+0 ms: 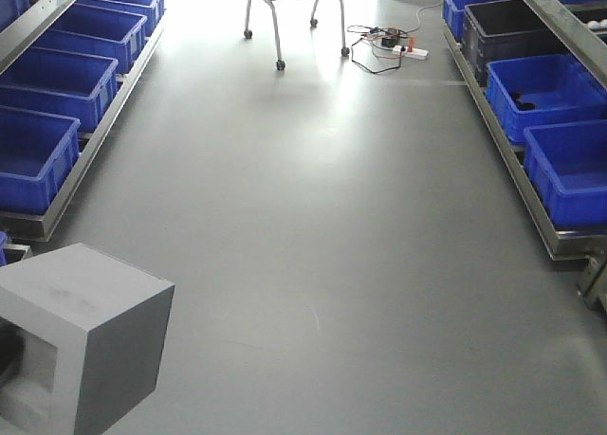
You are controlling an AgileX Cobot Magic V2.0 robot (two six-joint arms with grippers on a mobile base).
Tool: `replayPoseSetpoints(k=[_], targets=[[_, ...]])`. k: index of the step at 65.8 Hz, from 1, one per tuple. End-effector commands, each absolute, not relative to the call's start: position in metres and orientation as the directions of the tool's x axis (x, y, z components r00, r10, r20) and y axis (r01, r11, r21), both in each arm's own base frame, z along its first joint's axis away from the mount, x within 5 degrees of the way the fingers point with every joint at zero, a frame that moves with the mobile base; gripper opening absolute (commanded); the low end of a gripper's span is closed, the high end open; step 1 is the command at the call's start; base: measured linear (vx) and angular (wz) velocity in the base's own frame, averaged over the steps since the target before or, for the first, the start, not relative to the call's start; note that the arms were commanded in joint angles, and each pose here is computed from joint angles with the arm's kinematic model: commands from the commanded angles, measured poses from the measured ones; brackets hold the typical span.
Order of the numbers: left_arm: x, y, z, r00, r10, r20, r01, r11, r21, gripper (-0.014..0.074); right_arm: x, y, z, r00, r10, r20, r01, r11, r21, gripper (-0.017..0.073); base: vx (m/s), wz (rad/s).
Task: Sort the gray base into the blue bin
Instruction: 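Drive down the aisle between the blue bin shelves carrying the block, then turn the base toward the shelf and stop before an empty blue bin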
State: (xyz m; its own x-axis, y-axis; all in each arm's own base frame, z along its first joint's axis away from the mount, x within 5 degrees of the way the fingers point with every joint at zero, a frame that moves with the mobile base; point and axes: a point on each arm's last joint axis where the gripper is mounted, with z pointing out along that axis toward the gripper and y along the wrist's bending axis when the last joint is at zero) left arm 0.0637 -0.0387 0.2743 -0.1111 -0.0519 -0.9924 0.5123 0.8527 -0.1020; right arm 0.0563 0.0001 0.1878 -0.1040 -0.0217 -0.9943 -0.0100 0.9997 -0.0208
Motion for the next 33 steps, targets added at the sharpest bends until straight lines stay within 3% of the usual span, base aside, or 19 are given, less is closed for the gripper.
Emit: replayPoseSetpoints(k=[1,17,33], targets=[[0.0625,-0.039,0.2953,0.001,-0.132,-0.991,0.534,0.838,-0.111,-0.0006,0.0565,0.0002,0.1902,-0.033,-0.032,-0.999,-0.008,0.999,-0.032,-0.0009,0.4,0.09],[0.0625,-0.039,0.2953,0.001,-0.132,-0.991,0.534,0.838,-0.111,-0.0006,0.0565,0.0002,0.1902,-0.033,-0.032,-0.999,-0.008,0.999,-0.032,-0.0009,0.39,0.16],[0.0625,-0.039,0.2953,0.001,-0.132,-0.991,0.534,0.838,-0.111,-0.0006,0.0565,0.0002,0.1902,-0.033,-0.032,-0.999,-0.008,0.999,-0.032,-0.0009,0.38,0.46]])
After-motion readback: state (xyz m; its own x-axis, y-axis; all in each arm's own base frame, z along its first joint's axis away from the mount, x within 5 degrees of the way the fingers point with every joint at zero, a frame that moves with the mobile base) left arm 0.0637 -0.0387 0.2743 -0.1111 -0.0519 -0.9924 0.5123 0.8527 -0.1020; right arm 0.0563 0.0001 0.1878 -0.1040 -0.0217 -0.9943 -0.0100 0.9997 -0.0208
